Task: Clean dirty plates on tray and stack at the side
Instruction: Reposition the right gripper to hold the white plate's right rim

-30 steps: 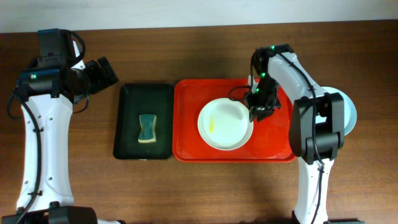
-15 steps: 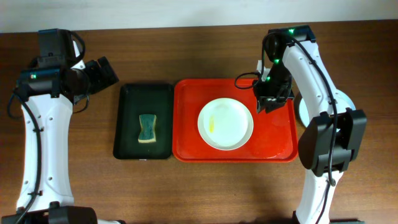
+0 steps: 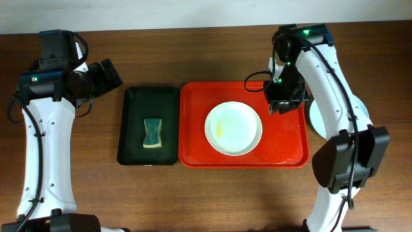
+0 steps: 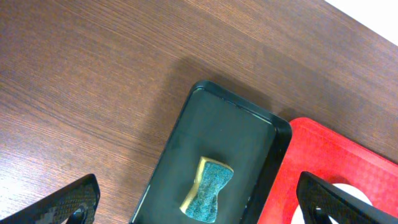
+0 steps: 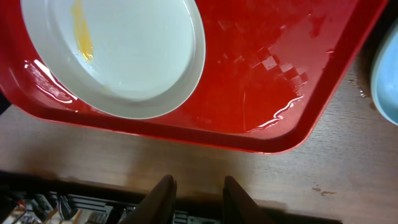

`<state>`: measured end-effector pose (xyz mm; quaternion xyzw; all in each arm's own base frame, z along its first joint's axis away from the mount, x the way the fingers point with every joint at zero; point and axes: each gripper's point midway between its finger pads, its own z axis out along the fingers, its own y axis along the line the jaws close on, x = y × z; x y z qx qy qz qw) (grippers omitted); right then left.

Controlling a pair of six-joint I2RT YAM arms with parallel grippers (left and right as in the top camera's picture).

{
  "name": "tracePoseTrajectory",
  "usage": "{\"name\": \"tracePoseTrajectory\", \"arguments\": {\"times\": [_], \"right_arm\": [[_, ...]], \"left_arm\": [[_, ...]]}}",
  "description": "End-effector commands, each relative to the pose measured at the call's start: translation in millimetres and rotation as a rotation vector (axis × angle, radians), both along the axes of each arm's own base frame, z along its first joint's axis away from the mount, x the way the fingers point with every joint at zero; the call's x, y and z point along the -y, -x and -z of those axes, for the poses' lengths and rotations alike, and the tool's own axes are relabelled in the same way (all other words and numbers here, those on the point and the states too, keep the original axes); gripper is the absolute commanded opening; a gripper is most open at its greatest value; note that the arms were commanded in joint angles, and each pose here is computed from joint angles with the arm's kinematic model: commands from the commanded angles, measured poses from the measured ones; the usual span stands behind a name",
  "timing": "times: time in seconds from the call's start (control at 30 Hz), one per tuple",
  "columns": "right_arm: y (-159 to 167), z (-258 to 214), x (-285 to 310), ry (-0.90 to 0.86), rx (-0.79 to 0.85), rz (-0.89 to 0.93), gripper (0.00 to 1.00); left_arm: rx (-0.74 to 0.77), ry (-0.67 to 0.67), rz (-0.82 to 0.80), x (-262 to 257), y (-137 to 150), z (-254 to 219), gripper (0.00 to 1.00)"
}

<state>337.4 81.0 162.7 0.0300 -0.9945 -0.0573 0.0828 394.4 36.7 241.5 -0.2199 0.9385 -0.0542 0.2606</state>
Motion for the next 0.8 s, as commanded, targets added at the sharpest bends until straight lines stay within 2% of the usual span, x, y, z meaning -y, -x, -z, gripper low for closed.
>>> {"name": "tracePoseTrajectory", "arguments": {"times": [0.0,0.23,0.53,0.77], "right_arm": [[6,-25,1,0.006,0.073,0.000,0.27],[13,-27,2,0.006,0.075,0.000,0.28],[26,27,4,0.018,0.003,0.000,0.28],[20,67,2,0.012,0.029,0.018,0.28]], "left_arm": [[-0.001,0.005,-0.010,-1,-1,1,0.99],[-0.001,0.005,-0.010,-1,-1,1,0.99],[-0.001,0.005,-0.010,-1,-1,1,0.99],[-0.001,0.005,-0.010,-1,-1,1,0.99]]}}
